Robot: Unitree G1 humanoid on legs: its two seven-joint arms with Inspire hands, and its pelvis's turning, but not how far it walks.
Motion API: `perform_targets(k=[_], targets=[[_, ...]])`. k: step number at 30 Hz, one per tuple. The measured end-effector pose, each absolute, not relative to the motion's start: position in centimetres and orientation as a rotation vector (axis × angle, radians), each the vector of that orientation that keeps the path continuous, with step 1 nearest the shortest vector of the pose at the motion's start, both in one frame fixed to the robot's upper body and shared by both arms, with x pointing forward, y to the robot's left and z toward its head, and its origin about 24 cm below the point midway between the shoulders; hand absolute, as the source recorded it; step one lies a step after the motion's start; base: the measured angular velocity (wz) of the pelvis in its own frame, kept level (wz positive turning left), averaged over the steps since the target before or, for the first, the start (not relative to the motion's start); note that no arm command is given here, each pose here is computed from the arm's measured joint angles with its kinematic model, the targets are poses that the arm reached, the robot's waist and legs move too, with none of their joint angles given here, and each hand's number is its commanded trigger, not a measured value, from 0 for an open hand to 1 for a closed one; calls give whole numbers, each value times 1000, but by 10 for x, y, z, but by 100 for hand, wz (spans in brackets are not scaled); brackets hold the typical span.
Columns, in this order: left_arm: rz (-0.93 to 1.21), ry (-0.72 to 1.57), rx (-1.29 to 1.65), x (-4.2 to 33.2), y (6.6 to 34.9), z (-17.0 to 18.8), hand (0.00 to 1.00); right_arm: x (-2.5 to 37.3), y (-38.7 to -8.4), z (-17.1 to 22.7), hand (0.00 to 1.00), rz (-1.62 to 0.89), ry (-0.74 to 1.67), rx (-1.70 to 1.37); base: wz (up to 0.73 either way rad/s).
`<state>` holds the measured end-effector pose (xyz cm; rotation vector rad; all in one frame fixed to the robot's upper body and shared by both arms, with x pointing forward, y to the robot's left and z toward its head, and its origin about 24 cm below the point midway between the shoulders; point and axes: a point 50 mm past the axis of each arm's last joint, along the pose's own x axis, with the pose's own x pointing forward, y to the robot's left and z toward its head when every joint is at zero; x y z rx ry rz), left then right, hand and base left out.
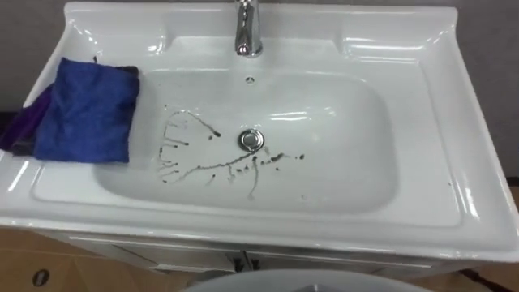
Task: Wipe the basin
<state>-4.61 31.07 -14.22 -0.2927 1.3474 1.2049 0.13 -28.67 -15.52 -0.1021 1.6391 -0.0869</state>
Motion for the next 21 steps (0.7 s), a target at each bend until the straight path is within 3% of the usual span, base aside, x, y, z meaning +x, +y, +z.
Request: perform_targets(k=[10, 21], targets=[[1673, 965, -173, -31, 384, -91, 0, 11, -299, -151, 0, -189, 1538, -177, 7], [1785, 335, -75, 50, 423, -7, 0, 4, -301, -150, 0, -173, 1507, -241, 0]])
